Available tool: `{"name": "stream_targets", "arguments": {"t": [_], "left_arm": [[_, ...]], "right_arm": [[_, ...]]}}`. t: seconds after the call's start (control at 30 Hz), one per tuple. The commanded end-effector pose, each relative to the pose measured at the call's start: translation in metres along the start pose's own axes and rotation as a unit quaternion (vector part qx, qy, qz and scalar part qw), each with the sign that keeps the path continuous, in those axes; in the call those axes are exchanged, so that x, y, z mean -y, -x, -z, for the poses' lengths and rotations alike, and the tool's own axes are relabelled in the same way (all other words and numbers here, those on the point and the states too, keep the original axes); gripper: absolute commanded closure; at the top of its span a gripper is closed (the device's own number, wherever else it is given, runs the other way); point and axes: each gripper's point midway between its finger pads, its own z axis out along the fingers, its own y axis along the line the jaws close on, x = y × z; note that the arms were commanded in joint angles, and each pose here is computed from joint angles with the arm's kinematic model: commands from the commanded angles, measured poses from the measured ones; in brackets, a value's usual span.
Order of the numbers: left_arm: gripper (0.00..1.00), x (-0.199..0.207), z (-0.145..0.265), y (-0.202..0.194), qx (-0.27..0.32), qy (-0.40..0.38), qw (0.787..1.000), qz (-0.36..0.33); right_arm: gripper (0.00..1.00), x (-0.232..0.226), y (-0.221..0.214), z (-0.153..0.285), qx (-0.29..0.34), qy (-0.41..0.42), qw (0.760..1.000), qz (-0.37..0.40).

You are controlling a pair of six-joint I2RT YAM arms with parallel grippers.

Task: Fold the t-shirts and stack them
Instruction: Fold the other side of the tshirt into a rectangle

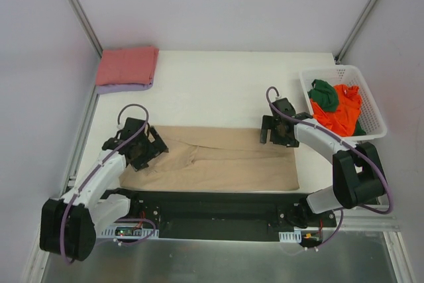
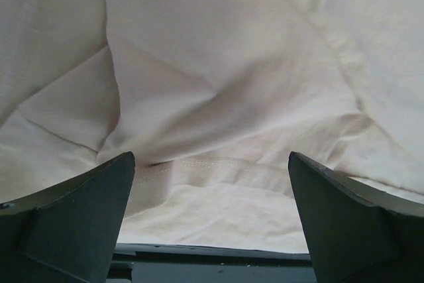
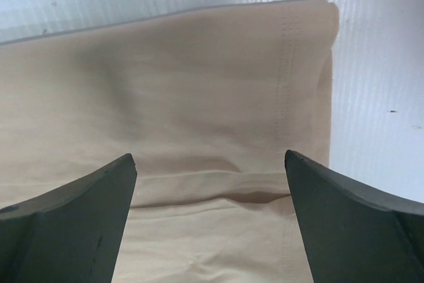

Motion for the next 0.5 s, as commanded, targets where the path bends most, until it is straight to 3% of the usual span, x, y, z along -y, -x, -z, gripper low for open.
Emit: {"name": "stream_targets", "arguments": {"t": [0.0, 0.17, 0.3, 0.47], "left_arm": [[0.01, 0.018, 0.046, 0.037, 0.094, -0.029, 0.995, -0.012], [0.01, 0.051, 0.063, 0.046, 0.086, -0.082, 0.993, -0.023], [0.01, 0.076, 0.033, 0.033, 0.016, -0.11, 0.994, -0.022], [0.01, 0.079, -0.025, 0.025, -0.026, -0.098, 0.995, 0.012]], "right_arm": [[0.04, 0.004, 0.012, 0.011, 0.022, -0.012, 1.0, 0.003], [0.04, -0.02, 0.013, 0.013, 0.023, 0.058, 0.998, 0.01], [0.04, -0.049, 0.011, 0.015, 0.017, 0.13, 0.991, 0.022], [0.04, -0.049, 0.005, 0.01, -0.002, 0.128, 0.992, 0.024]]}}
